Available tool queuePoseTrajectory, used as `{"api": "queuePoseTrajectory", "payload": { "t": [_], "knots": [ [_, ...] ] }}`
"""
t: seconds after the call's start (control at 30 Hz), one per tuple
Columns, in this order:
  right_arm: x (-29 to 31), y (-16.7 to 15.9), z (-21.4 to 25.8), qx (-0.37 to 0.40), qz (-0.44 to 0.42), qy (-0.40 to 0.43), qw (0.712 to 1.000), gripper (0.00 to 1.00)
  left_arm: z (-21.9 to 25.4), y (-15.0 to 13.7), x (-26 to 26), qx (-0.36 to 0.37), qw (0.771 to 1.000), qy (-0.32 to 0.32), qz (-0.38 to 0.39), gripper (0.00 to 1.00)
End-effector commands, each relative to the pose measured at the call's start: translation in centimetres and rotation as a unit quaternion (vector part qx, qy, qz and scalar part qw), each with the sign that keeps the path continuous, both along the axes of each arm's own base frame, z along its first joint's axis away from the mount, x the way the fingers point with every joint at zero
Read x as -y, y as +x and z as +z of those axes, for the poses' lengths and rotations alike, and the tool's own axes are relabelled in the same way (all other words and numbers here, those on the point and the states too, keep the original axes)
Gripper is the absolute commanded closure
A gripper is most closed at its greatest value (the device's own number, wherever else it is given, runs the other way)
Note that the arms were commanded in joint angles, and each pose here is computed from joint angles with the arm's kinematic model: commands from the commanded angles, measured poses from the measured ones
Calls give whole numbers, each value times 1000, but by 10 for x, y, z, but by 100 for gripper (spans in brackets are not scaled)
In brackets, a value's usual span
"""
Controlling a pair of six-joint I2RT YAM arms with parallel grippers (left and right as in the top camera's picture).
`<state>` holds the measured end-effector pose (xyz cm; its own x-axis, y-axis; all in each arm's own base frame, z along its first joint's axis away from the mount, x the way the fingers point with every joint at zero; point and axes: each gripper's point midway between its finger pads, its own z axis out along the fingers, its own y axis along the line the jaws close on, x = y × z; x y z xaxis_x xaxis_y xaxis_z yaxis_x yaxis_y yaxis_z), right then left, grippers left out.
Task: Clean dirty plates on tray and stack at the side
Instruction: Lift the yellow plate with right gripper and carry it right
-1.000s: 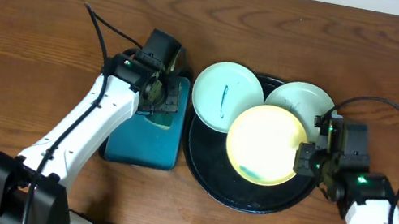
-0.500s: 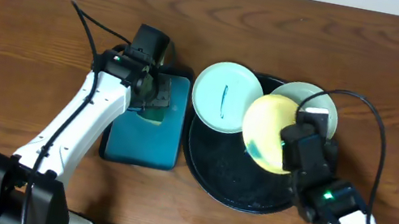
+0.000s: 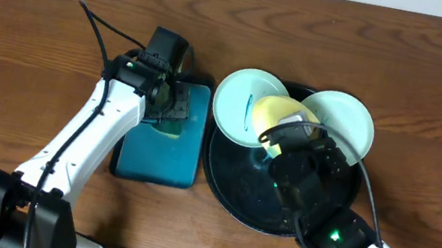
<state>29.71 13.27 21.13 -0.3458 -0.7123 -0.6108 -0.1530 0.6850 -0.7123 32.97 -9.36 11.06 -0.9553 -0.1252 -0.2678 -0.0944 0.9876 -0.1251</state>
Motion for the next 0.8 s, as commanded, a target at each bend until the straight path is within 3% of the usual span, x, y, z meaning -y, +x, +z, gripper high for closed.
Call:
{"api": "queuePoseTrajectory", "payload": {
  "t": [0.0, 0.2, 0.6, 0.77],
  "knots": [
    [4, -3, 26, 22, 8, -129, 991, 99, -5, -2, -4, -6, 1000, 10, 0, 89],
    [-2, -6, 38, 37, 17, -178, 983, 99, -5, -2, -4, -6, 1000, 10, 0, 89],
    [-5, -6, 43, 52, 12, -147, 988, 99, -5, -2, -4, -6, 1000, 10, 0, 89],
    [10, -1, 39, 78, -58, 7, 995, 99, -5, -2, -4, -6, 1000, 10, 0, 89]
  ]
}}
